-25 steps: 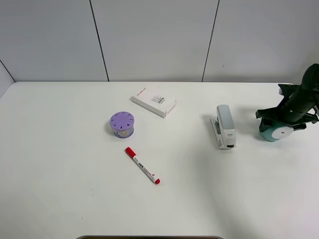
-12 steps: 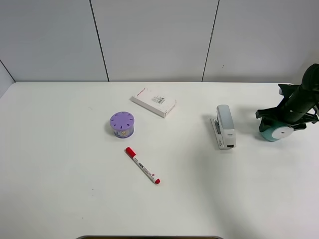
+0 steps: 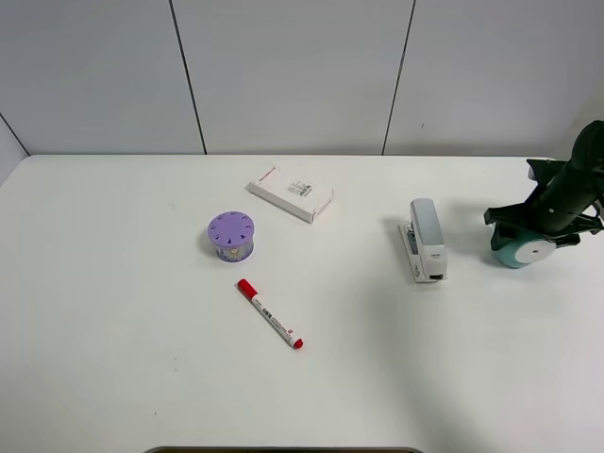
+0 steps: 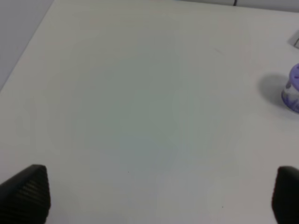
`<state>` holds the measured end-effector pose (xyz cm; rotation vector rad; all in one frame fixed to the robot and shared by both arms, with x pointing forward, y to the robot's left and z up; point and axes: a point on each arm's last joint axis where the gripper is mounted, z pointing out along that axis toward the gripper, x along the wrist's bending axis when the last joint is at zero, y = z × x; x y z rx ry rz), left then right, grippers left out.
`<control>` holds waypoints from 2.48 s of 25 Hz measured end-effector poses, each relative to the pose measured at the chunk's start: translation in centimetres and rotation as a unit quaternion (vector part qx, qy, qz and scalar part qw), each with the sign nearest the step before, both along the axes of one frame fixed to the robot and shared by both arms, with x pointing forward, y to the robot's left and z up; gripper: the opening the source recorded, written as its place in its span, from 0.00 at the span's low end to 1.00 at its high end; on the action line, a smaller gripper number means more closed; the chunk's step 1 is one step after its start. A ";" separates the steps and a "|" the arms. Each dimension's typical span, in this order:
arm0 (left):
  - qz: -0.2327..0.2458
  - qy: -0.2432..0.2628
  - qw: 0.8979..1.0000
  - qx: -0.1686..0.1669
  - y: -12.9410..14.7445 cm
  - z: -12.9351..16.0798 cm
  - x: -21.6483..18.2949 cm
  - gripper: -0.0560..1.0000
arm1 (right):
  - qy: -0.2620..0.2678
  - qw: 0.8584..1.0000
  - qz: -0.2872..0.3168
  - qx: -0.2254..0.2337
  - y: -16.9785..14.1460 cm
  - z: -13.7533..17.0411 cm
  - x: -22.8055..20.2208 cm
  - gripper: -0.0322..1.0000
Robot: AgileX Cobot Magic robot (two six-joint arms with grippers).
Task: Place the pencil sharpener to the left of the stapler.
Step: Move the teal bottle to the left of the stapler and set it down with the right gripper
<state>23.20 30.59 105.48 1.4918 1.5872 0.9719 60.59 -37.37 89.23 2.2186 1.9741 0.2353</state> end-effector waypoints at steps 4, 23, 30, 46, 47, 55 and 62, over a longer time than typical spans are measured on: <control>0.000 0.000 1.000 0.000 0.0 0.0 0.0 0.96 | -0.006 1.000 0.000 -0.003 0.0 1.1 -0.2 0.69; 0.000 0.000 1.000 0.000 0.0 0.0 0.0 0.96 | -0.096 0.995 0.018 -0.008 3.4 10.5 -1.8 0.69; 0.000 0.000 1.000 0.000 0.0 0.0 0.0 0.96 | -0.114 0.993 0.026 0.014 6.3 12.4 -2.3 0.69; 0.000 0.000 1.000 0.000 0.0 0.0 0.0 0.96 | -0.189 0.977 0.047 0.089 15.8 17.1 -1.2 0.69; 0.000 0.000 1.000 0.000 0.0 0.0 0.0 0.96 | -0.190 0.976 0.048 0.092 16.2 17.2 -1.3 0.69; 0.000 0.000 1.000 0.000 0.0 0.0 0.0 0.96 | -0.162 0.979 0.064 0.107 19.2 15.5 -1.3 0.69; 0.000 0.000 1.000 0.000 0.0 0.0 0.0 0.96 | -0.126 0.982 0.084 0.112 22.5 12.5 -0.9 0.69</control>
